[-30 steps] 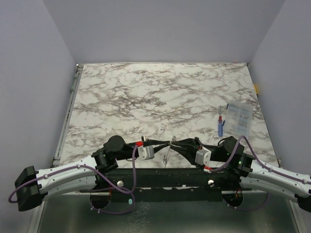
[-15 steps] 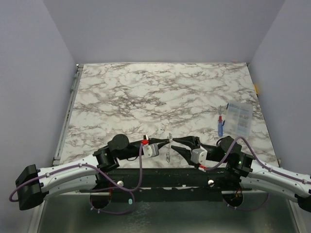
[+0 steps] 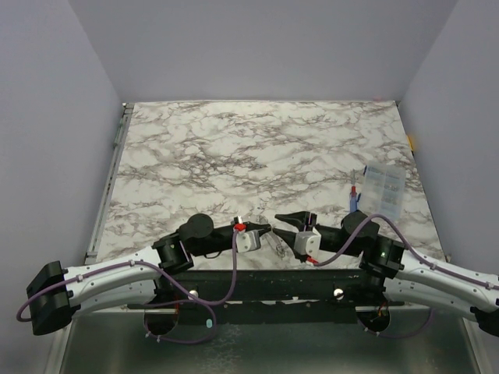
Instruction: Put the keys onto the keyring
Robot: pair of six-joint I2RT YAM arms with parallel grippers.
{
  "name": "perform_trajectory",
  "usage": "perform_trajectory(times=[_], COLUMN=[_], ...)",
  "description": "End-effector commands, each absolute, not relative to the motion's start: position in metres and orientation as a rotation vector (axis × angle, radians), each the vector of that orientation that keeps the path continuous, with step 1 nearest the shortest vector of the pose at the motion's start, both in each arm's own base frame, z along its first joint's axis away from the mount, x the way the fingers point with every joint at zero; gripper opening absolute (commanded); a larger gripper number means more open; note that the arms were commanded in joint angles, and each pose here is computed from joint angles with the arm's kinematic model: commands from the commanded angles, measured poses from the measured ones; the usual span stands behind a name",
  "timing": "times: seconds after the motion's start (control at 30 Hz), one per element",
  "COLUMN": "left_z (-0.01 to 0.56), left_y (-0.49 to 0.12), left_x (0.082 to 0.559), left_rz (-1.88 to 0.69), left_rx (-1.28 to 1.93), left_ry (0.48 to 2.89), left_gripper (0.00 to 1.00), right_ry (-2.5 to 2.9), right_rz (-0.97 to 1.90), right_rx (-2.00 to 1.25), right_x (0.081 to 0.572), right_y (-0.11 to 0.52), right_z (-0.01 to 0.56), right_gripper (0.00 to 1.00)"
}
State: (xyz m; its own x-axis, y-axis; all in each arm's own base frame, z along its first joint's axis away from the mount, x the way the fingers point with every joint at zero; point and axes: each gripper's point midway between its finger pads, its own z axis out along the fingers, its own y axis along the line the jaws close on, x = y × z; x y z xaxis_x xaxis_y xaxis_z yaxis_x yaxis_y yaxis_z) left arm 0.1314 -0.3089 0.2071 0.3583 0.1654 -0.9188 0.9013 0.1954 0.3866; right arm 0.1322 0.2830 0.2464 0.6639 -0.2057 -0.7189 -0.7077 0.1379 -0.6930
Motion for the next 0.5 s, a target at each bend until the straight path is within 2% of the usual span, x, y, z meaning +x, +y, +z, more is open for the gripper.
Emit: perform_trajectory(times=[0.0, 0.47], left_z=[0.226, 0.220], left_y=[-0.311, -0.312], left_x=[0.136, 0.135], left_rz=[-0.678, -0.664], left_rx=[1.262, 1.301], left_ry=[1.073, 1.076], left_gripper=[0.00, 0.00], right_ry=[0.874, 0.919], right_rz=[0.413, 0.325], right_rx=[-1.484, -1.464], right_x=[0.134, 0.147], right_y=[0.282, 0.273], right_z=[0.237, 0.238], right_gripper=[0.46, 0.47])
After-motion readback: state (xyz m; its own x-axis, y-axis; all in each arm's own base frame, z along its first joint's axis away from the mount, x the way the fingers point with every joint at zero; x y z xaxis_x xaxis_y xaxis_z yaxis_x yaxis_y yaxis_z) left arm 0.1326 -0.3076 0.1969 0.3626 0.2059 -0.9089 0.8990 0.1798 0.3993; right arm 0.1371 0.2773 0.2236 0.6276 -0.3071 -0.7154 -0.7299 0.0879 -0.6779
